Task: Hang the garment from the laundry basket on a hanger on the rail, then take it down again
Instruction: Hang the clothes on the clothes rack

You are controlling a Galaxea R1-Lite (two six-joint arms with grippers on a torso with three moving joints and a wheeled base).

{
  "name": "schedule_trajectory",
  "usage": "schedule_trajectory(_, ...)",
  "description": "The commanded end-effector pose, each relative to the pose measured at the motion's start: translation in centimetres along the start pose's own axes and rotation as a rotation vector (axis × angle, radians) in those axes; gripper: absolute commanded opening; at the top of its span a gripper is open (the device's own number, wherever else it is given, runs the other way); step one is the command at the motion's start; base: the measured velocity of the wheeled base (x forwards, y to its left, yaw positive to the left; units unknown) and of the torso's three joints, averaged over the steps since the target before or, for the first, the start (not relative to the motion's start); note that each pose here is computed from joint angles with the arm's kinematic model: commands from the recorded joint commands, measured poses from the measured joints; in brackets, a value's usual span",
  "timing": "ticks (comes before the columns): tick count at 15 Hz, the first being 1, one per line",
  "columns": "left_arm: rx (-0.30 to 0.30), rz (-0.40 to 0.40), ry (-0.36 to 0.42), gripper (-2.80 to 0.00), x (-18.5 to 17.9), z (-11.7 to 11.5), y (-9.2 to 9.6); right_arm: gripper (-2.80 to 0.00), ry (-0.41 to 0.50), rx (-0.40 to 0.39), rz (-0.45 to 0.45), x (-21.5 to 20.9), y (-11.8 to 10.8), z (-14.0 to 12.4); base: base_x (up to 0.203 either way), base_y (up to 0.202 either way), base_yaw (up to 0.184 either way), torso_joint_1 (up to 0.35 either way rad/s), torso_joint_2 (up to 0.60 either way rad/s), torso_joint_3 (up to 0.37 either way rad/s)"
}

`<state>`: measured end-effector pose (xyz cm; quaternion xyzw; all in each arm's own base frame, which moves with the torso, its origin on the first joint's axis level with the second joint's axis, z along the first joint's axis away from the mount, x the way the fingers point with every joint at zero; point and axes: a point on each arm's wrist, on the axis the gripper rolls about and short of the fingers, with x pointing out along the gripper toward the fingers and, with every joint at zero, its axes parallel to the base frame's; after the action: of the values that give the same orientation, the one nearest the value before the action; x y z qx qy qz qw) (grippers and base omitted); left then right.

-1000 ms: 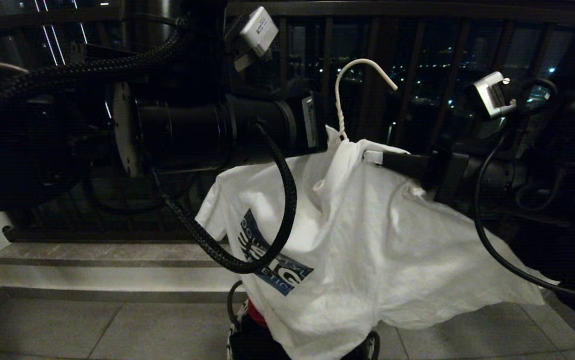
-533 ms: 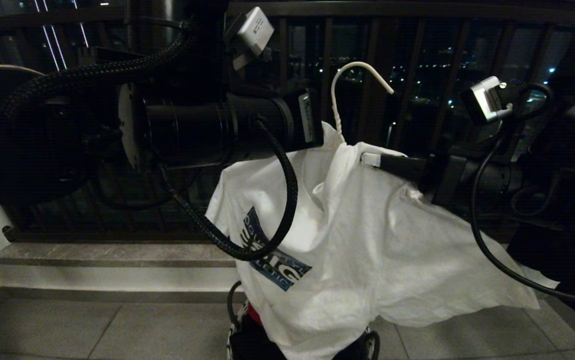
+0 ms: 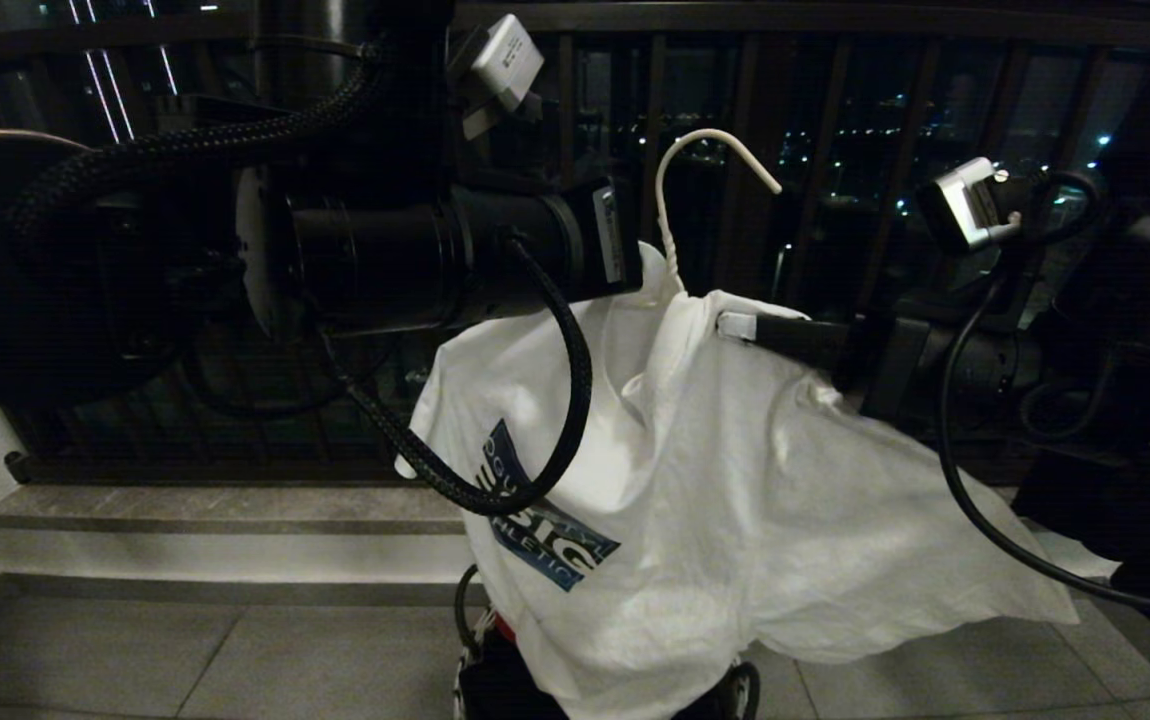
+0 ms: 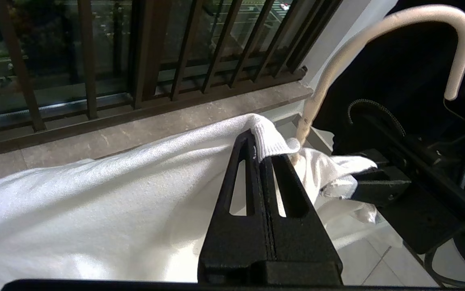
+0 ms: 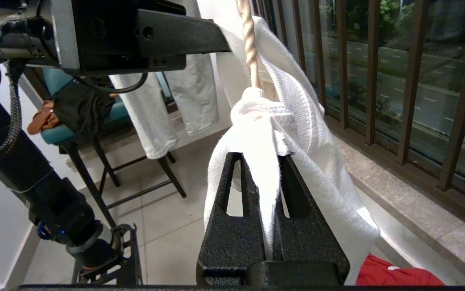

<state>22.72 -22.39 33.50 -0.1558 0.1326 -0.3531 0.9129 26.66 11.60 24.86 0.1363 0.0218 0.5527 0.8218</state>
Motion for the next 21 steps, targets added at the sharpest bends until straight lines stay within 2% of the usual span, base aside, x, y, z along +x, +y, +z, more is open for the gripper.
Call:
schedule_trajectory(1, -0.002, 0.003, 0.005, -2.8, 0.1, -0.1, 0.0, -2.8, -0.001, -0.002, 0.009, 0.0, 0.1, 0.1, 0.0, 0.0, 0.0, 0.0, 0.0, 0.0)
schedule_trajectory(8, 0.021, 0.007, 0.019, -2.8, -0.3, -0.4, 0.1, -2.8, -0.003, -0.003, 0.006, 0.0, 0.1, 0.1, 0.0, 0.0, 0.0, 0.0, 0.0, 0.0)
schedule_trajectory(9, 0.021, 0.008, 0.022, 0.0, -0.3, -0.5, 0.1, -2.8, -0.003, -0.004, 0.006, 0.0, 0.1, 0.1, 0.0, 0.0, 0.0, 0.0, 0.0, 0.0)
schedule_trajectory(21, 0.06, 0.015, 0.044, 0.0, -1.7, -1.1, 0.4, -2.8, -0.012, -0.014, 0.008, -0.2, 0.3, 0.5, 0.0, 0.0, 0.0, 0.0, 0.0, 0.0)
